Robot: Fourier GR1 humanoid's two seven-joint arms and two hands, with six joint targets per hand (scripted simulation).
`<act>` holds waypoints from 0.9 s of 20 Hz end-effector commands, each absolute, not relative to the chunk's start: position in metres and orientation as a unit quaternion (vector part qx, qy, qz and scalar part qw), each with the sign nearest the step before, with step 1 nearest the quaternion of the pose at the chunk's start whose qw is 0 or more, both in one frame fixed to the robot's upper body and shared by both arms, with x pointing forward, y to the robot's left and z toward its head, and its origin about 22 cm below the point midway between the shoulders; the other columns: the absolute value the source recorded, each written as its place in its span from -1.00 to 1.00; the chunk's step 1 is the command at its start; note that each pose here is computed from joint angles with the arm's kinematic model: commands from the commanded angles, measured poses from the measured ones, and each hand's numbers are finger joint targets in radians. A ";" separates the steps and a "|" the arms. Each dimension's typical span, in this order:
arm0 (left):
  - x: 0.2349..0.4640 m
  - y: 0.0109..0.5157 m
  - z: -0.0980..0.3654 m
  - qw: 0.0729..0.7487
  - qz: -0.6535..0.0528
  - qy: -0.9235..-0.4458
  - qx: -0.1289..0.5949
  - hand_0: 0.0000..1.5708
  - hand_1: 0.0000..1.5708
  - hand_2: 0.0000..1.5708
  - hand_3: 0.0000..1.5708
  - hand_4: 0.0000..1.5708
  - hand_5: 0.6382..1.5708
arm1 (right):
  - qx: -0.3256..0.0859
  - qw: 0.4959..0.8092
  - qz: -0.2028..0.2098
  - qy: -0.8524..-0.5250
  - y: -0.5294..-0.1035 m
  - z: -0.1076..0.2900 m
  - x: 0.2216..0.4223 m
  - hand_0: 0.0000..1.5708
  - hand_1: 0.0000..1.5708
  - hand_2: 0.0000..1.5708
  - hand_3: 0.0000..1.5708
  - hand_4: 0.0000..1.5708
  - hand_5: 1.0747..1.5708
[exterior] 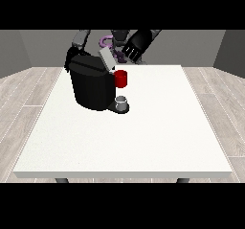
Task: Insert the coffee pod into the coffee machine and close the lid
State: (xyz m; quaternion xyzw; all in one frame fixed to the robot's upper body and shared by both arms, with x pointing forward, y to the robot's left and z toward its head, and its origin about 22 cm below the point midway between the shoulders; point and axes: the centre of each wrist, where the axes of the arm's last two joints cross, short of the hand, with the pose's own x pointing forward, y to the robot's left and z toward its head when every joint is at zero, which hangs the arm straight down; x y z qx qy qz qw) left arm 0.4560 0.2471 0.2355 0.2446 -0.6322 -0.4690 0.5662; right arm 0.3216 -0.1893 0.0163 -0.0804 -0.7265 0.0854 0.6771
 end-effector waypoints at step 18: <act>0.461 0.236 0.270 0.539 -0.475 -0.650 0.248 0.59 0.59 0.64 0.55 -0.46 1.00 | -0.115 0.653 0.058 -0.746 -0.208 0.044 0.340 -1.00 -1.00 -1.00 -1.00 -1.00 1.00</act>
